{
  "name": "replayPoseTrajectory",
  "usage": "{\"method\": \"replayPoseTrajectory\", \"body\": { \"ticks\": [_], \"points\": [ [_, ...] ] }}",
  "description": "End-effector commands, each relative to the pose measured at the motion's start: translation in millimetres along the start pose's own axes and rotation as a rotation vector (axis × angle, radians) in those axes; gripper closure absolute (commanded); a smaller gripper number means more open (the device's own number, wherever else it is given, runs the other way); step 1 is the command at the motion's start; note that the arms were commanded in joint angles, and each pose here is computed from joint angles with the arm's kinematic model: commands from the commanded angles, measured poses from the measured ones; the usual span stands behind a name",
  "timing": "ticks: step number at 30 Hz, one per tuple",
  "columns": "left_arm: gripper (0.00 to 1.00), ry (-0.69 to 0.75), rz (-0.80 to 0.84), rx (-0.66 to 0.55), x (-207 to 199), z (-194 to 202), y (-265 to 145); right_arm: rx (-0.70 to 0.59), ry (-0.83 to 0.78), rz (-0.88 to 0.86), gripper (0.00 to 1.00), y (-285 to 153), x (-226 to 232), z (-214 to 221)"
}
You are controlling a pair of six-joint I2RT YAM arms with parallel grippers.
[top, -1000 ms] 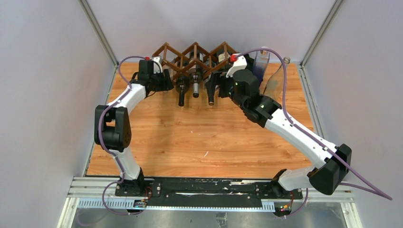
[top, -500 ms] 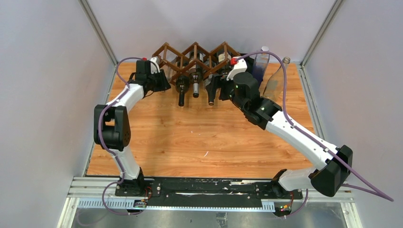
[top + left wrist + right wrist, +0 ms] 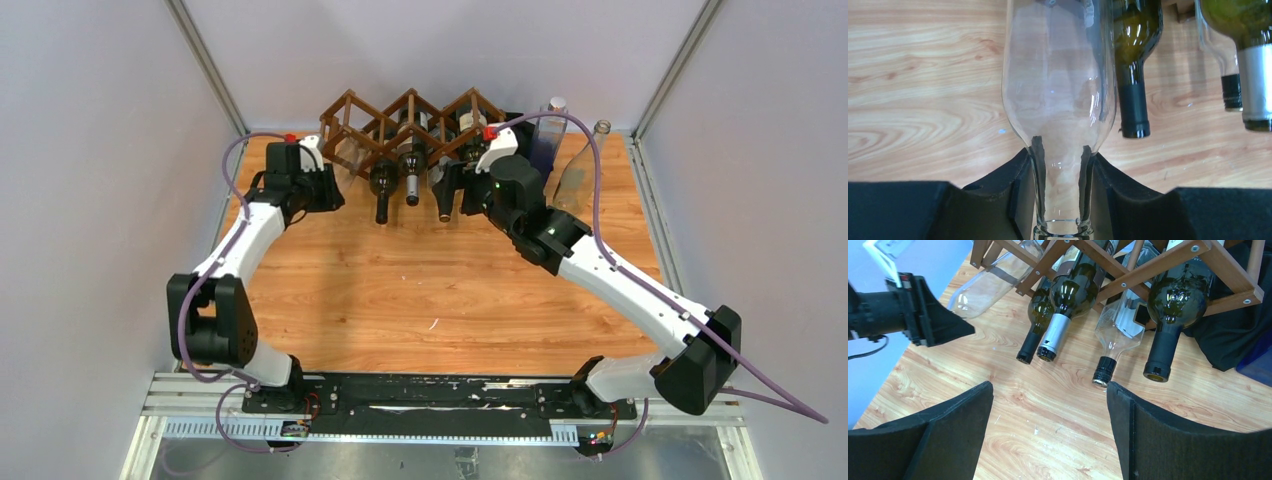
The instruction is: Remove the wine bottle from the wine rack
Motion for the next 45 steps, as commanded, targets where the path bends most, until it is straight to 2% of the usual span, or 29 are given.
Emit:
{"method": "replayPoseTrajectory", "body": {
  "ticks": [1,9,13,20,27,31,38,42,45],
  "points": [
    [1.0,0.183,-0.046,0.013,5,4,-36,-0.026,-0.021,-0.053,0.13,-3,9,-4],
    [1.0,0.458,-0.161,0.064,20,9,-87,-0.022,-0.079,-0.185,0.13,-1,24,-8],
    [1.0,0.583,-0.15,0.098,18,11,-110,-0.055,-0.117,-0.309,0.14,-5,37,-16],
    [1.0,0.888,-0.074,0.109,12,13,-147,-0.072,-0.2,-0.394,0.13,-10,44,-30],
    [1.0,1.037,-0.056,0.102,6,10,-172,-0.056,-0.25,-0.548,0.11,-13,59,-29],
    [1.0,1.186,0.06,0.04,-10,12,-189,-0.041,-0.277,-0.683,0.09,-16,71,-19],
    [1.0,1.423,0.354,-0.116,-47,34,-224,-0.044,-0.306,-0.852,0.05,-21,84,-7],
    [1.0,1.506,0.475,-0.232,-67,38,-238,-0.111,-0.34,-0.942,0.05,-31,94,-8],
    [1.0,1.524,0.54,-0.272,-77,39,-243,-0.177,-0.422,-0.983,0.04,-37,103,-3]
  ]
}}
Point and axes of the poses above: each gripper's point midway between its finger pads, its own y axis out along the fingers, its own x axis along the line the jaws close on, z = x × y, the point moved 6 cm from there along -y, back along the fingers, and after that the axes turned 13 degrees about -y, right-handed, at the moved point
